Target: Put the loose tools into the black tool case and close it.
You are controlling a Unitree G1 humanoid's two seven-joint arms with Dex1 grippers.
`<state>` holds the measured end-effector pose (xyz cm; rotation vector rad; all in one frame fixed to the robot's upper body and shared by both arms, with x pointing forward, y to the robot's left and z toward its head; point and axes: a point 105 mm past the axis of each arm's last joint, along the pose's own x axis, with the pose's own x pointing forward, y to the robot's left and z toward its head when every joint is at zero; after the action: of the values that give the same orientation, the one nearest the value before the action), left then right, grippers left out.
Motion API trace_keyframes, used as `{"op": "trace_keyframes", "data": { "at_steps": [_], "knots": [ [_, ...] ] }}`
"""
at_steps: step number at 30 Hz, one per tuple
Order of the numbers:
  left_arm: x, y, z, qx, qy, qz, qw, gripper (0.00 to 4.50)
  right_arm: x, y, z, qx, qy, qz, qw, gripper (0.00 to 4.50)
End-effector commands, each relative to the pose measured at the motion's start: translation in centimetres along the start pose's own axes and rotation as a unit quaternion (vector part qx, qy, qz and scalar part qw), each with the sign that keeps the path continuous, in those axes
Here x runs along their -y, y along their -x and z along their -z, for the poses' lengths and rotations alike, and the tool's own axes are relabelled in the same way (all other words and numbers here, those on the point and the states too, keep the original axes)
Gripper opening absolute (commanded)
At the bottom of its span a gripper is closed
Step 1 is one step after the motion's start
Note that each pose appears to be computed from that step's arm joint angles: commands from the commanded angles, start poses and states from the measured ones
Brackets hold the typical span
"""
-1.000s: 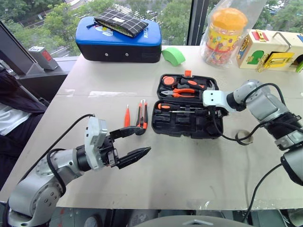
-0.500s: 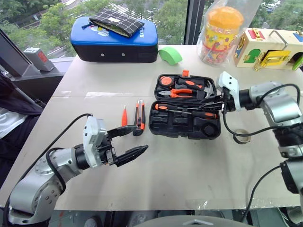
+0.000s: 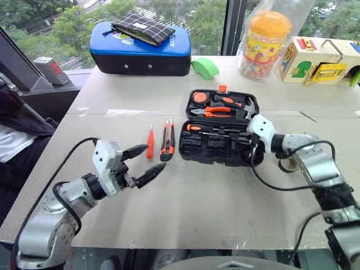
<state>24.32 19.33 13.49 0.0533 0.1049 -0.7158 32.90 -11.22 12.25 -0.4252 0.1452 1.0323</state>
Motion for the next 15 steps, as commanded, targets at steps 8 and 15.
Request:
{"op": "trace_keyframes", "data": {
  "at_steps": [8,15],
  "knots": [
    [-5.0,-1.5,1.7,-0.086,0.030,-0.259,0.961,4.50,-5.2,5.6,-6.7,0.129,0.017,-0.077,0.988,3.02],
    [-5.2,-4.2,3.5,-0.135,0.040,-0.281,0.949,4.50,-6.1,7.2,-6.8,0.121,0.023,-0.087,0.989,4.46]
  ]
}}
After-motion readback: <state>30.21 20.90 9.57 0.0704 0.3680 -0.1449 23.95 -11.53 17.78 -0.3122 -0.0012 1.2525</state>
